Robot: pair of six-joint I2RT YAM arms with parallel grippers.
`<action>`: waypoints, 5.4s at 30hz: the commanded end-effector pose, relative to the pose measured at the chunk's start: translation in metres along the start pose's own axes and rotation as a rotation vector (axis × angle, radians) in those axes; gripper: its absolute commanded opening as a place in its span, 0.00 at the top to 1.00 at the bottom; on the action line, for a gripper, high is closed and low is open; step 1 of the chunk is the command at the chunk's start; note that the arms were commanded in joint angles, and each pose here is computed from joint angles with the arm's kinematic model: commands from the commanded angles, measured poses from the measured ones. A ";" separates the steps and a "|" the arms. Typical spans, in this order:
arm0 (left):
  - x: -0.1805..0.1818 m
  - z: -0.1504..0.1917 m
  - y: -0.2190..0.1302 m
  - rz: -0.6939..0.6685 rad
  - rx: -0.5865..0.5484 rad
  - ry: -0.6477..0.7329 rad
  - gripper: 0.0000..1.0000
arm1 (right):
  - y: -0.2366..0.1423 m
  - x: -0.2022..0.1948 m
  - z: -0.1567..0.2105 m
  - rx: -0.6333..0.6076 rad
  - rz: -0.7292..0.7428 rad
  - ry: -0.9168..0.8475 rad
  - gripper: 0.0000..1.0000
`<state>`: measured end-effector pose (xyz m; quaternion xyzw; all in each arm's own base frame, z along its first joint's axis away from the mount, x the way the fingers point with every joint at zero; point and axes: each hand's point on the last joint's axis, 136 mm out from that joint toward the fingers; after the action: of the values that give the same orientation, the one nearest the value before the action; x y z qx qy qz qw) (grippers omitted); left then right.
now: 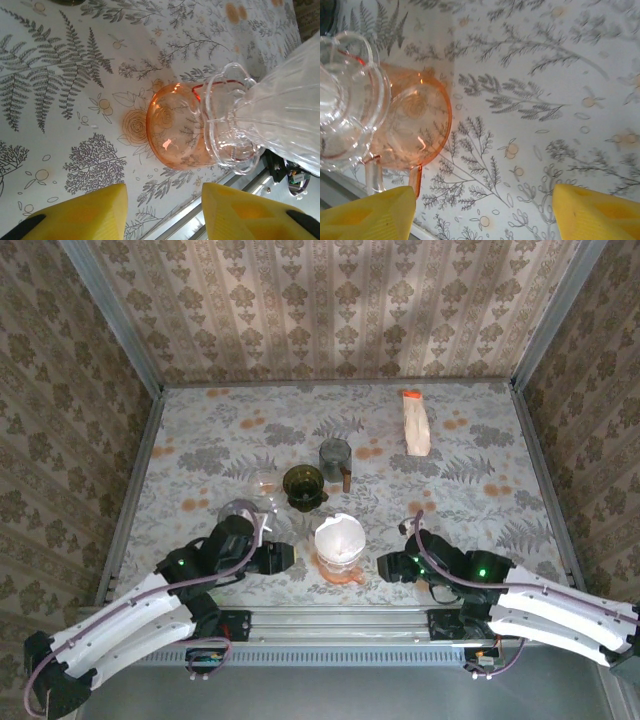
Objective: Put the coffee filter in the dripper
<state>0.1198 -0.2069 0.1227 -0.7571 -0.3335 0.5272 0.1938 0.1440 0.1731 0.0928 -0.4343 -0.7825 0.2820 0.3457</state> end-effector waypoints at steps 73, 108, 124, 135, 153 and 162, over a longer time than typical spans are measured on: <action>-0.002 0.016 0.076 -0.015 0.142 -0.090 0.71 | 0.030 0.066 0.027 -0.189 -0.296 -0.295 0.35; -0.002 0.019 0.078 -0.020 0.158 -0.096 0.71 | 0.040 0.061 0.028 -0.225 -0.231 -0.327 0.57; -0.001 0.020 0.078 -0.022 0.157 -0.099 0.71 | 0.041 0.060 0.027 -0.231 -0.194 -0.352 0.67; 0.001 0.020 0.076 -0.030 0.152 -0.104 0.71 | 0.037 0.052 0.022 -0.272 -0.134 -0.349 0.71; 0.001 0.022 0.078 -0.024 0.161 -0.106 0.71 | 0.039 0.059 0.024 -0.280 -0.148 -0.382 0.53; 0.002 0.022 0.079 -0.024 0.162 -0.110 0.71 | 0.041 0.076 0.029 -0.250 -0.217 -0.423 0.55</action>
<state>0.1264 -0.2603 0.0640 -0.7076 -0.3157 0.5838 0.2426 0.1178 0.2431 0.0608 -0.3443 -0.8975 0.2310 0.1504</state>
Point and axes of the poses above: each hand's point on the last joint's axis, 136 mm out from that joint toward the fingers, its own y axis out along the fingers, its own x axis along the line the jaws close on, z = x × y, and after that the axes turned 6 degrees about -y, right-handed
